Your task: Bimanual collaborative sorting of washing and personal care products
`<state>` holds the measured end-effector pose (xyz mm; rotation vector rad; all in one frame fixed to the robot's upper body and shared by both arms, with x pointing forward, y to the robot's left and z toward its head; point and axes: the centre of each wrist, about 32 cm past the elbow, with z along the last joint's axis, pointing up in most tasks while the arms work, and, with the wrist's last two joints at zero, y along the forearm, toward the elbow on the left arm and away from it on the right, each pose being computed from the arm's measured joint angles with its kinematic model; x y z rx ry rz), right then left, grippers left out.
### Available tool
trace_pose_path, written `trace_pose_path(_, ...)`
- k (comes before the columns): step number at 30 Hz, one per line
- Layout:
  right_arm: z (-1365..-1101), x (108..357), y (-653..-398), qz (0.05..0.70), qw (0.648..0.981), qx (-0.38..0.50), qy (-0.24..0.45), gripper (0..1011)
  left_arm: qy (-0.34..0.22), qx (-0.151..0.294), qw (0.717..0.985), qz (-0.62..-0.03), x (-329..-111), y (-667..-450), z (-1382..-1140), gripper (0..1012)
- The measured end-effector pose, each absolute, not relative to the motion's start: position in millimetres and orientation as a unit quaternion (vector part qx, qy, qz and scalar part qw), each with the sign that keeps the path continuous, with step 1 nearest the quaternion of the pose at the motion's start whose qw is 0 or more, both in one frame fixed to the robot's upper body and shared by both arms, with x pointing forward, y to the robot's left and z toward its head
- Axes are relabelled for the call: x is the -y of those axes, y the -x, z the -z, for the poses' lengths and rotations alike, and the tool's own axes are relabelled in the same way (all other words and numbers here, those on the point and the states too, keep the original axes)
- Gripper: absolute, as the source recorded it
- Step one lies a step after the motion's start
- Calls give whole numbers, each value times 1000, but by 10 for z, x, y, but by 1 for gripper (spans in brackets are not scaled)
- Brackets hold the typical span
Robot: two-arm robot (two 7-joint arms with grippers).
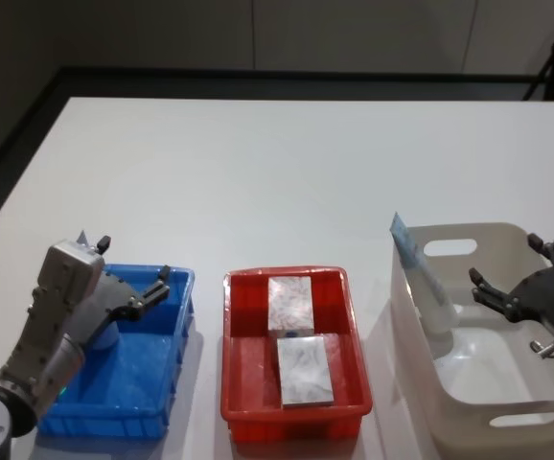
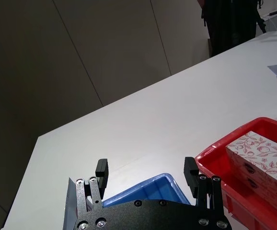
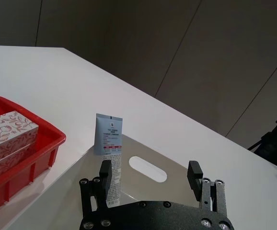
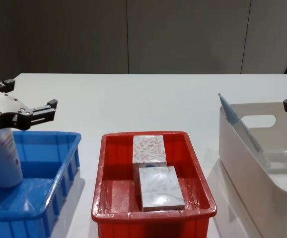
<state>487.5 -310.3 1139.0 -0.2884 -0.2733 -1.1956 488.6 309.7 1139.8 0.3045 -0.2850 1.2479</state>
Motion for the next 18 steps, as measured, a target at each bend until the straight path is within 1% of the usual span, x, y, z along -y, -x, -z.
trace_pose_path(11, -11407, 3087, -4903, 526, 831, 127, 127, 1001, -141, 132, 791, -580, -3097, -4886, -11398, 1002)
trace_pose_path(18, -11413, 3034, -4936, 508, 844, 124, 120, 1001, -141, 132, 791, -580, -3097, -4886, -11398, 1002)
